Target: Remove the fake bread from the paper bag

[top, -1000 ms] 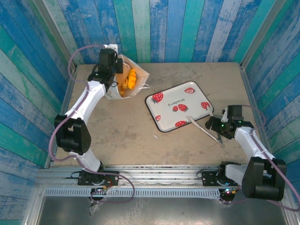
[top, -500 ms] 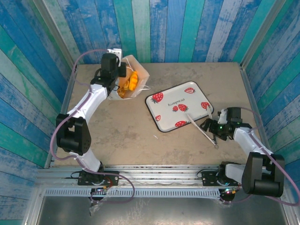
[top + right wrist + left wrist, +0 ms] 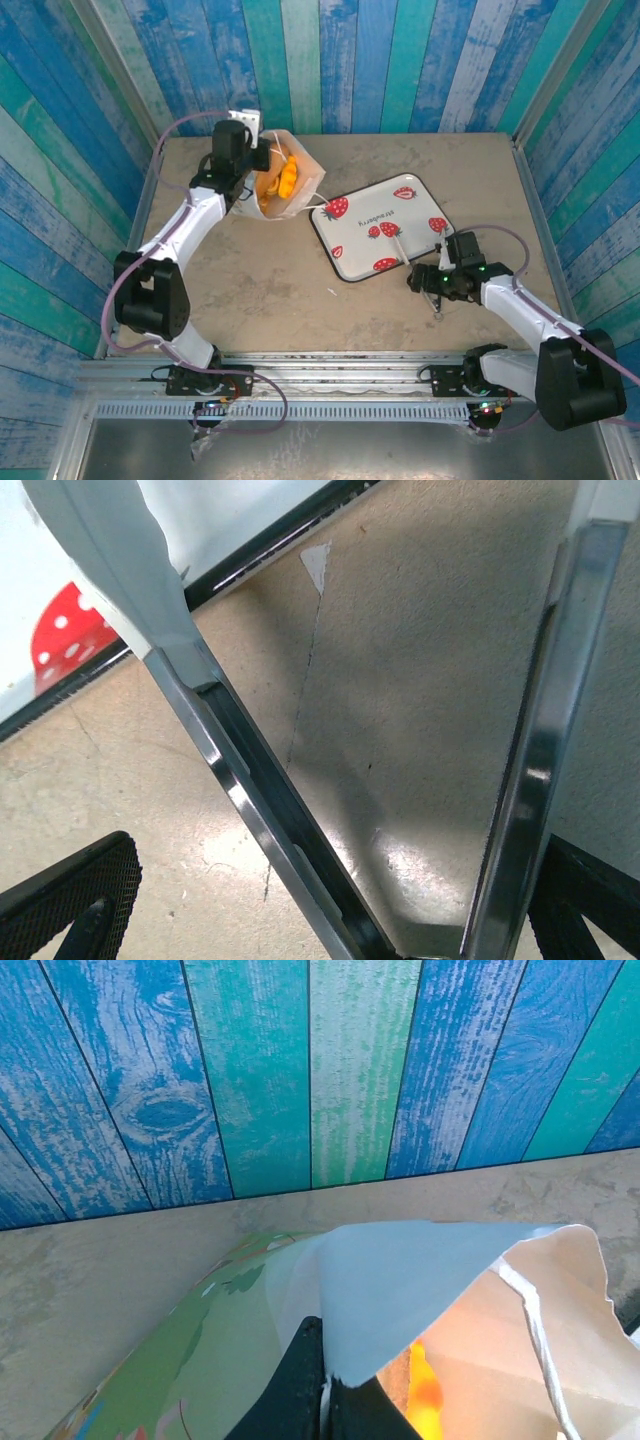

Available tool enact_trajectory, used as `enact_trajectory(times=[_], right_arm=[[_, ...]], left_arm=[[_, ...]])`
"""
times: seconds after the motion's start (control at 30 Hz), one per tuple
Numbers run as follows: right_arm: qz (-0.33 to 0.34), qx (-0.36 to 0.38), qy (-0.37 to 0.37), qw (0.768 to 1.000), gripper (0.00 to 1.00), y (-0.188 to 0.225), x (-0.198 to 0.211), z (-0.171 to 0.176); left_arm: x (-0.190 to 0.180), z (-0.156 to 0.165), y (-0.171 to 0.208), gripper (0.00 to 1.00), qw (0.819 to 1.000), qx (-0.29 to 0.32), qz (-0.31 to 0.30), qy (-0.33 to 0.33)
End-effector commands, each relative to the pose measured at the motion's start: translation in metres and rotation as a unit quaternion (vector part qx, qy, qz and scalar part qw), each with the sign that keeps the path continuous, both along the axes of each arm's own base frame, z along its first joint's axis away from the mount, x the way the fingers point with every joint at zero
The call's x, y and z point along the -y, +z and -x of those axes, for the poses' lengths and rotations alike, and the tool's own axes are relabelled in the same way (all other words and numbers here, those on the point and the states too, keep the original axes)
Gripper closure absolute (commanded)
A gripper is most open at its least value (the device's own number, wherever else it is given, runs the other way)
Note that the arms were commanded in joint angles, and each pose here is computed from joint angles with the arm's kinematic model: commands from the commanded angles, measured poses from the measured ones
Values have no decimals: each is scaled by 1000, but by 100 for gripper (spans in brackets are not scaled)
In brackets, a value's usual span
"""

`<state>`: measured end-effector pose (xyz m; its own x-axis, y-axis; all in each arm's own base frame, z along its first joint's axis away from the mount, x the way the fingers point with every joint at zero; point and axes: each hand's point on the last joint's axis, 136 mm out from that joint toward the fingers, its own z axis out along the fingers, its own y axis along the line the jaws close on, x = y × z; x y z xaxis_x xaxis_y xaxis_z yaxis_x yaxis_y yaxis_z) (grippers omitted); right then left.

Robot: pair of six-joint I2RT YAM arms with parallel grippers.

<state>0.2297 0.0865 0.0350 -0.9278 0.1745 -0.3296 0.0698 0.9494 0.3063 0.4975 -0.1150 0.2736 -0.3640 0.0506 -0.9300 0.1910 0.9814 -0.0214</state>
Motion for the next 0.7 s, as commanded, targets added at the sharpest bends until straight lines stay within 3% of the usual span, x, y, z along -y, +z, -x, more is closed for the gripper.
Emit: enact_trajectory(times=[0.0,0.37,0.67], right_arm=[[39,-3,-21,999,0,-2,8,-3],[64,-35,-21,997,1,-17,3,-14],[91,-26,9,995,13,-15,-9,-12]], left_arm=[[2,14,48,94,998,61,29,-13],[2,13,45,94,998,59,30,-12],[1,15,44,94,998,61,34,-9]])
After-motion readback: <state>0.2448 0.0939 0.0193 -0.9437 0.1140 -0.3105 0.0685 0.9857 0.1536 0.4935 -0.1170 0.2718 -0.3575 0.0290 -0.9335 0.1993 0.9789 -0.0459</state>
